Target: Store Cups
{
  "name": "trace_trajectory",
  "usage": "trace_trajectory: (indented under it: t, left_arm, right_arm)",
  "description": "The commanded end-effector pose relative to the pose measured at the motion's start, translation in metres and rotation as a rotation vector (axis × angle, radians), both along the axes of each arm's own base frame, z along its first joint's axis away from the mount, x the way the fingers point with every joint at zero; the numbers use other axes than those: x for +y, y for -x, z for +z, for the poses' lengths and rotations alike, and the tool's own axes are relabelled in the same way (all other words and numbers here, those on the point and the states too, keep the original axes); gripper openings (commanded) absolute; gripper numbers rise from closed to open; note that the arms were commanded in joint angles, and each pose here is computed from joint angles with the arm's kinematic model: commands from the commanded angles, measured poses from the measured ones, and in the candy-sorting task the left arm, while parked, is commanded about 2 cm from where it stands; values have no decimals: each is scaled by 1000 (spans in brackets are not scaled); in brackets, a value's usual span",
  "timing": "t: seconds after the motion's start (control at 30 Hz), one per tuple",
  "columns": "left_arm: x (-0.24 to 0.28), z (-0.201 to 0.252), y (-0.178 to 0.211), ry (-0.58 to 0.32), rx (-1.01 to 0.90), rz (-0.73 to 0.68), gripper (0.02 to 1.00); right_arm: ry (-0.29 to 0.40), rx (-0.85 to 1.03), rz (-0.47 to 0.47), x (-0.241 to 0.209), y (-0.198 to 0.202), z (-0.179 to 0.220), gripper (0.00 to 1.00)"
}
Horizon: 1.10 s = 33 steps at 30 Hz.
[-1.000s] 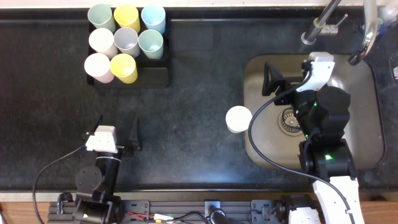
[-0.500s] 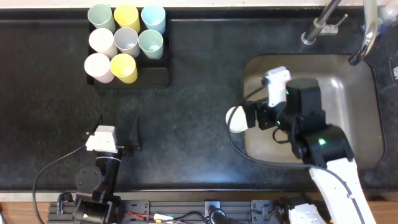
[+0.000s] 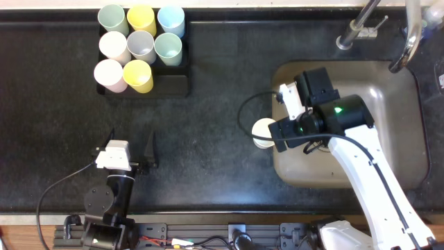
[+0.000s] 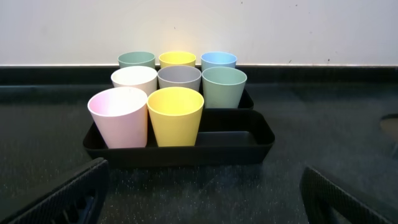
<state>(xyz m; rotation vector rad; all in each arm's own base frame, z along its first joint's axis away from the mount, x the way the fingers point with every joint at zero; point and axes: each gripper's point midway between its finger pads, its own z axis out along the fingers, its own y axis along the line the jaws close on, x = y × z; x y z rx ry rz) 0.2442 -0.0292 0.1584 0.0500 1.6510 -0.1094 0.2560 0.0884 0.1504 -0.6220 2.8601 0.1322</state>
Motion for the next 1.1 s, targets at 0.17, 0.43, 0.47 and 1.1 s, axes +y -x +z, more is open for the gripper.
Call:
trace_trajectory:
  t: [0.17,0.43,0.47,1.1]
  left_arm:
    - [-3,-1,0,9,-5,-14,998]
    - [-3,-1,0,8,-5,-14,998]
    - [-3,-1,0,9,-4,-14,998]
    - [-3,-1,0,8,-4,-14,998]
  right_arm:
    - [13,7,-10,2,-26,0,998]
    - [7,122,1,12,-42,-21,996]
    - [12,138,1,12,-42,-24,998]
    - [76,230,39,6,-43,-57,945]
